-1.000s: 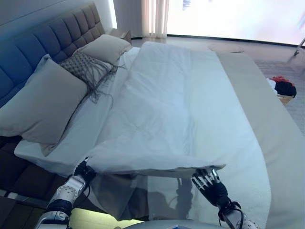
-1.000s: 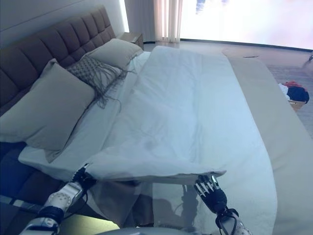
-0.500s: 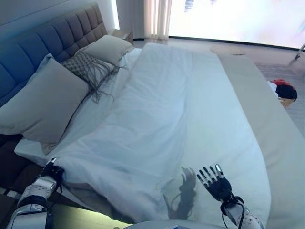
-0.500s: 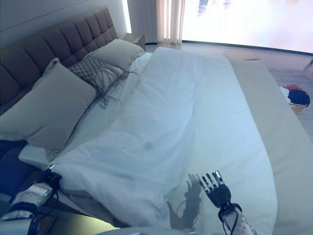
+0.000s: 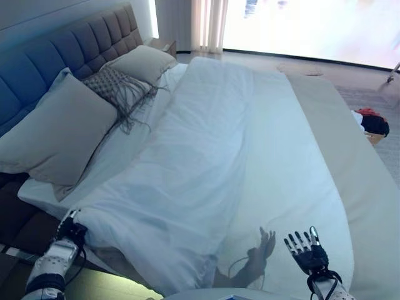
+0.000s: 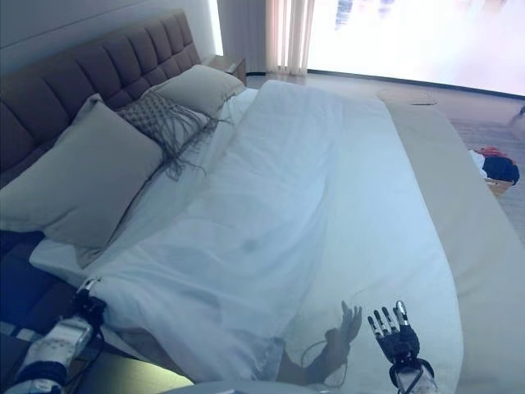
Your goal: Make the bed neatly
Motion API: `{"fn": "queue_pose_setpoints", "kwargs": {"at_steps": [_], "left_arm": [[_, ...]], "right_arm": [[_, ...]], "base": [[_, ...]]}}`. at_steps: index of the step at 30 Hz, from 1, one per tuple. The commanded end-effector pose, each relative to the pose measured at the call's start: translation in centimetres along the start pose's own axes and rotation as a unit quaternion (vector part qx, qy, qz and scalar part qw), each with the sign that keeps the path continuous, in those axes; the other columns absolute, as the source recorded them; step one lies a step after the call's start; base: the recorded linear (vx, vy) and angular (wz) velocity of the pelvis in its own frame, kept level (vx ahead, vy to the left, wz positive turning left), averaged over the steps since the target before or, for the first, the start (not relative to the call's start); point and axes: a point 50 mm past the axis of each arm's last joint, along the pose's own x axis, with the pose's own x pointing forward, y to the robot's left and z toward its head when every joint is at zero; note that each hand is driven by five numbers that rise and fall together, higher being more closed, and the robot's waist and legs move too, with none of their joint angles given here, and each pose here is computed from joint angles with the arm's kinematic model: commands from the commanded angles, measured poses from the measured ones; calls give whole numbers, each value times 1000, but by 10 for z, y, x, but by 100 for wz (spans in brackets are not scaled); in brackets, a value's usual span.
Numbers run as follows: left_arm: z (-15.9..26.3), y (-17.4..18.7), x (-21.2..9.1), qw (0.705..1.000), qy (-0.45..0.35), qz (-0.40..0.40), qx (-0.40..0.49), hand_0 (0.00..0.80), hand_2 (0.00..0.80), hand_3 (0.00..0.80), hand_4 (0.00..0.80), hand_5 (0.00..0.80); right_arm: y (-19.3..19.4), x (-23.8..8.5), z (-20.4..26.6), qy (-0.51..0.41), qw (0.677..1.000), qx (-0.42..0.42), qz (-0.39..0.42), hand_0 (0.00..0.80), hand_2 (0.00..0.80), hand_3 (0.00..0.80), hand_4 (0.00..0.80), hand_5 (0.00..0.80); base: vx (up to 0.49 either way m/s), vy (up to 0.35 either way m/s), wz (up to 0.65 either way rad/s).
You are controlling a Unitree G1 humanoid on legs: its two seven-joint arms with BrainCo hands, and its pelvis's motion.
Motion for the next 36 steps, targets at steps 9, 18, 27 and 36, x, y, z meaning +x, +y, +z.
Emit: {"fn": "queue_pose_setpoints", "kwargs": {"at_steps": [9, 18, 27, 36], "left_arm": [[20, -35, -9, 977, -117, -166, 65, 800, 800, 800, 800, 800], [-17, -32, -13, 980, -93, -167, 52, 800, 800, 800, 800, 800], [-28, -48, -4, 982, -80, -173, 10, 800, 800, 800, 800, 800], [-41, -40, -3, 985, -64, -156, 24, 800, 800, 800, 800, 800]], "right_arm": [[51, 3, 25, -105, 985, -9, 139, 0, 0, 0, 0, 0], [51, -2, -7, -82, 982, 13, 167, 0, 0, 0, 0, 0], [53, -1, 6, -89, 984, -10, 153, 0, 0, 0, 0, 0], [56, 1, 3, -69, 985, -10, 161, 0, 0, 0, 0, 0]], "base": [[-22, 131, -7], [-130, -11, -26], [-101, -123, 9], [-1, 127, 2]]}}
